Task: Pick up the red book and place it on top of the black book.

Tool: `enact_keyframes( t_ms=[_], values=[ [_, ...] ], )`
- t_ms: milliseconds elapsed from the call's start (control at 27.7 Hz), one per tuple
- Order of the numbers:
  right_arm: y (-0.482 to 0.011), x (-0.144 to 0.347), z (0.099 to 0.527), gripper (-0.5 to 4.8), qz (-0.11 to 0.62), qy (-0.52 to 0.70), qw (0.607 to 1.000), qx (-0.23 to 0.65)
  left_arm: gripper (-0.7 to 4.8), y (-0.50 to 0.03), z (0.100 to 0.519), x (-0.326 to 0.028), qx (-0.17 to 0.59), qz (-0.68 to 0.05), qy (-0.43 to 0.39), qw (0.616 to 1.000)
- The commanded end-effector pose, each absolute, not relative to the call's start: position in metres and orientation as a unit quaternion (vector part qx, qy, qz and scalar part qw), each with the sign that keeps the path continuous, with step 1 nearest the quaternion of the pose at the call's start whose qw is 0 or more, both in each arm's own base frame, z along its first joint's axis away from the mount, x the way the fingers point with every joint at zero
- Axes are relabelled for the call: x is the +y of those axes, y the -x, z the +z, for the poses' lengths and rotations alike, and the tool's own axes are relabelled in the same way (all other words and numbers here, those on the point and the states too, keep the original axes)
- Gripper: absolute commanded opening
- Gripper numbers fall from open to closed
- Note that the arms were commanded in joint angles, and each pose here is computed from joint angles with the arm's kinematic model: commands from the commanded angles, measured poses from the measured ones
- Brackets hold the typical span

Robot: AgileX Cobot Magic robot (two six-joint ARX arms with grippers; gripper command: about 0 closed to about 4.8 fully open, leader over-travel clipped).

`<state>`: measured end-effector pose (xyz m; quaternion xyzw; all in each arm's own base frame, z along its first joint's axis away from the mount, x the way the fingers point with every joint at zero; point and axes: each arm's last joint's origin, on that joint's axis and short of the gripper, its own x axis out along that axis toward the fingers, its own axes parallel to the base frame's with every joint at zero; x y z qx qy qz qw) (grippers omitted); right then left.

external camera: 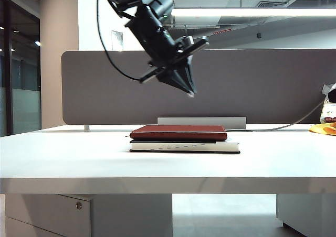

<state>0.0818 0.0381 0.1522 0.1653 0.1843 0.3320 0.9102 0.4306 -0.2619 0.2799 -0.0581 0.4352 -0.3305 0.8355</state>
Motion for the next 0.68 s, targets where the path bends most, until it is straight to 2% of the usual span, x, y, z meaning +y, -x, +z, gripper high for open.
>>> enact_keyframes(
  t_ms=[36, 396, 685],
  values=[
    [-0.082, 0.038, 0.154, 1.17, 0.334, -0.166, 0.910, 0.181, 0.25, -0.428, 0.298, -0.251, 0.415, -0.320, 0.048, 0.850],
    [-0.082, 0.038, 0.155, 1.17, 0.334, -0.166, 0.910, 0.179, 0.25, -0.424, 0.341, -0.212, 0.376, -0.291, 0.051, 0.878],
    [-0.082, 0.038, 0.155, 1.17, 0.334, -0.166, 0.910, 0.179, 0.25, -0.416, 0.358, -0.197, 0.368, -0.261, 0.031, 0.892]
  ],
)
